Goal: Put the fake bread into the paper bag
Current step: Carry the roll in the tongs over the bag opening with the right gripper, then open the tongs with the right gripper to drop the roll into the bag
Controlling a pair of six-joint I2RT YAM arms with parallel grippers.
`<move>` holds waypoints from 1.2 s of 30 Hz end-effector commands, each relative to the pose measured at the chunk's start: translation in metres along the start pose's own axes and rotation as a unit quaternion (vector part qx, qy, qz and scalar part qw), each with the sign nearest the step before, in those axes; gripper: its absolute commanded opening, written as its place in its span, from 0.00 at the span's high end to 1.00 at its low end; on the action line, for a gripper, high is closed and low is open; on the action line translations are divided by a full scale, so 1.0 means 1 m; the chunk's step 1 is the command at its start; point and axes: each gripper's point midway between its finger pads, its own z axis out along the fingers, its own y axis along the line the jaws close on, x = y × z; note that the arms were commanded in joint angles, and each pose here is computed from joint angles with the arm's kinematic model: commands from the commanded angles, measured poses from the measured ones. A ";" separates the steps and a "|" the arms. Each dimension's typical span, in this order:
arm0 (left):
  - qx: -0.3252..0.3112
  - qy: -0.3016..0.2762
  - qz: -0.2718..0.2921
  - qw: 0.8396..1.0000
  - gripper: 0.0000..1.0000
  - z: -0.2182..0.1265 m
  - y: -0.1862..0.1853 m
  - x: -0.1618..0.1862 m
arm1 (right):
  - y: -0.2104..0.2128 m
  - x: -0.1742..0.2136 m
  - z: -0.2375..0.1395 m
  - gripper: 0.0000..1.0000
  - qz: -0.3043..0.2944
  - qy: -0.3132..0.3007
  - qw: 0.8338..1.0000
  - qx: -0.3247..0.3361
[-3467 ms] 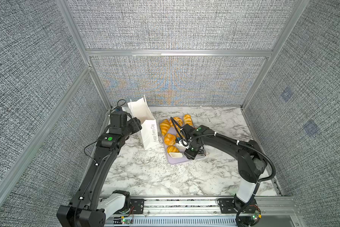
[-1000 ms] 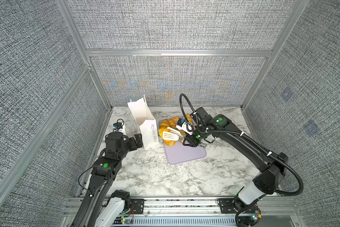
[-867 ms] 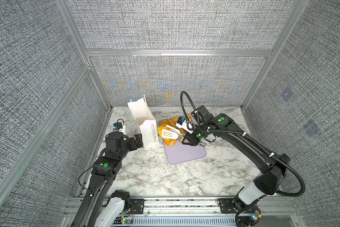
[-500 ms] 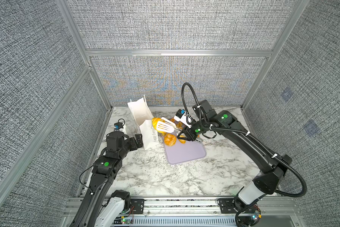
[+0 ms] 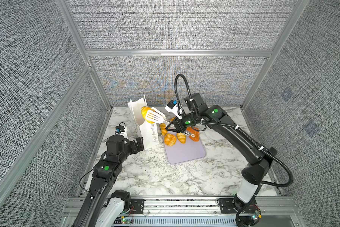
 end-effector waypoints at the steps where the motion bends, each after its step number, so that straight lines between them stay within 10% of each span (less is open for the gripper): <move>1: 0.008 -0.009 0.003 1.000 0.01 0.001 -0.004 -0.003 | 0.003 -0.019 0.008 0.64 0.004 -0.027 1.000 -0.013; 36: -0.006 -0.013 0.018 1.000 0.01 0.005 -0.006 -0.005 | -0.046 -0.023 0.066 0.51 0.010 0.010 0.992 0.126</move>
